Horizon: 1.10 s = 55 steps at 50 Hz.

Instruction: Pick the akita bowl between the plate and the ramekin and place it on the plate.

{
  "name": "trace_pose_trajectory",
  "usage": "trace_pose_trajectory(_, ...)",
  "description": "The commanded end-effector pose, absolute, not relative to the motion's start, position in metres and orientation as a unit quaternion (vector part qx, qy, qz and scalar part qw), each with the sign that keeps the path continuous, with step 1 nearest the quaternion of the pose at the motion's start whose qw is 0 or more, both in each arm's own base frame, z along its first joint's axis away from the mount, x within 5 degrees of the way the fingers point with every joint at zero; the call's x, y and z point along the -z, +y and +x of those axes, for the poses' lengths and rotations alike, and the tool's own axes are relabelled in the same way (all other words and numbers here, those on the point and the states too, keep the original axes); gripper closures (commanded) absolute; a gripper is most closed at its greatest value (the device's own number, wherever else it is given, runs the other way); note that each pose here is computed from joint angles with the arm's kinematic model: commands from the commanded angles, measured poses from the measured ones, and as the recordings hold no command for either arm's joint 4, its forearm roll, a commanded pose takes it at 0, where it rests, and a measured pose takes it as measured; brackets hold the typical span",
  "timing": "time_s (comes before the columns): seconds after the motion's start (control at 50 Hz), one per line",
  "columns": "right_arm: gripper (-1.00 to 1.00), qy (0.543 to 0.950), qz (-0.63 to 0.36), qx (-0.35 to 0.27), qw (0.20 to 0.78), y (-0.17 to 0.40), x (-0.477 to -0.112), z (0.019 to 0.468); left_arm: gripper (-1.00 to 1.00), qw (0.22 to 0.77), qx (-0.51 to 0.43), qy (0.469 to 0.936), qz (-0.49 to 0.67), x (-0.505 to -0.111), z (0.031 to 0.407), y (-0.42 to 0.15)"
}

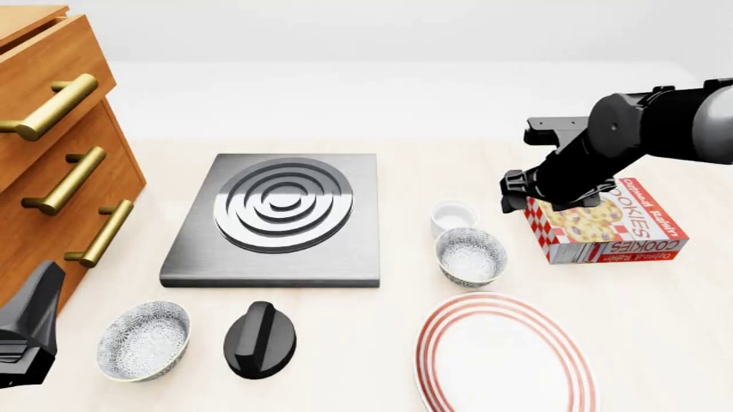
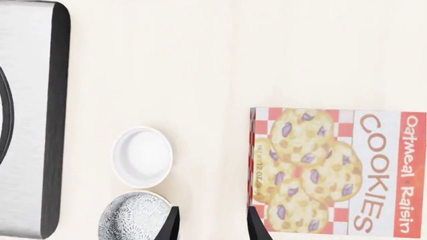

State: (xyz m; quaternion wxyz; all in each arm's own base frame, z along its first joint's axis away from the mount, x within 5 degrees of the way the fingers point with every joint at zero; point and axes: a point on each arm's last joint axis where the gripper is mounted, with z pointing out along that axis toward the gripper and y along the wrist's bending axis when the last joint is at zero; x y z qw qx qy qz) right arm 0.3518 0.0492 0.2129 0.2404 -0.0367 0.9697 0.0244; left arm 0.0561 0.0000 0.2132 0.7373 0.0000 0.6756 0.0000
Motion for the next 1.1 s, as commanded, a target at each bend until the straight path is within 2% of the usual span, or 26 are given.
trace_pose_trajectory(0.02, -1.00, 0.969, -0.045, -0.030, 0.240, 0.058, -0.207, 0.335, -1.00, 0.737, 0.000, 0.676, 0.000, -0.213, 0.056, 0.000)
trace_pose_trajectory(0.2, -1.00, 0.972, -0.045, -0.040, 0.229, 0.072, -0.186, 0.322, -1.00, 0.737, 0.000, 0.676, 0.000, -0.213, 0.056, 0.000)
trace_pose_trajectory(0.22, -1.00, 0.971, -0.032, -0.059, 0.228, 0.089, -0.185, 0.304, -1.00, 0.737, 0.000, 0.676, 0.000, -0.213, 0.056, 0.000)
trace_pose_trajectory(0.82, -1.00, 0.972, -0.013, -0.060, 0.226, 0.085, -0.176, 0.304, -1.00, 0.737, 0.000, 0.676, 0.000, -0.213, 0.056, 0.000)
trace_pose_trajectory(1.1, -1.00, 0.975, -0.008, -0.063, 0.214, 0.093, -0.159, 0.306, -1.00, 0.737, 0.000, 0.676, 0.000, -0.213, 0.056, 0.000)
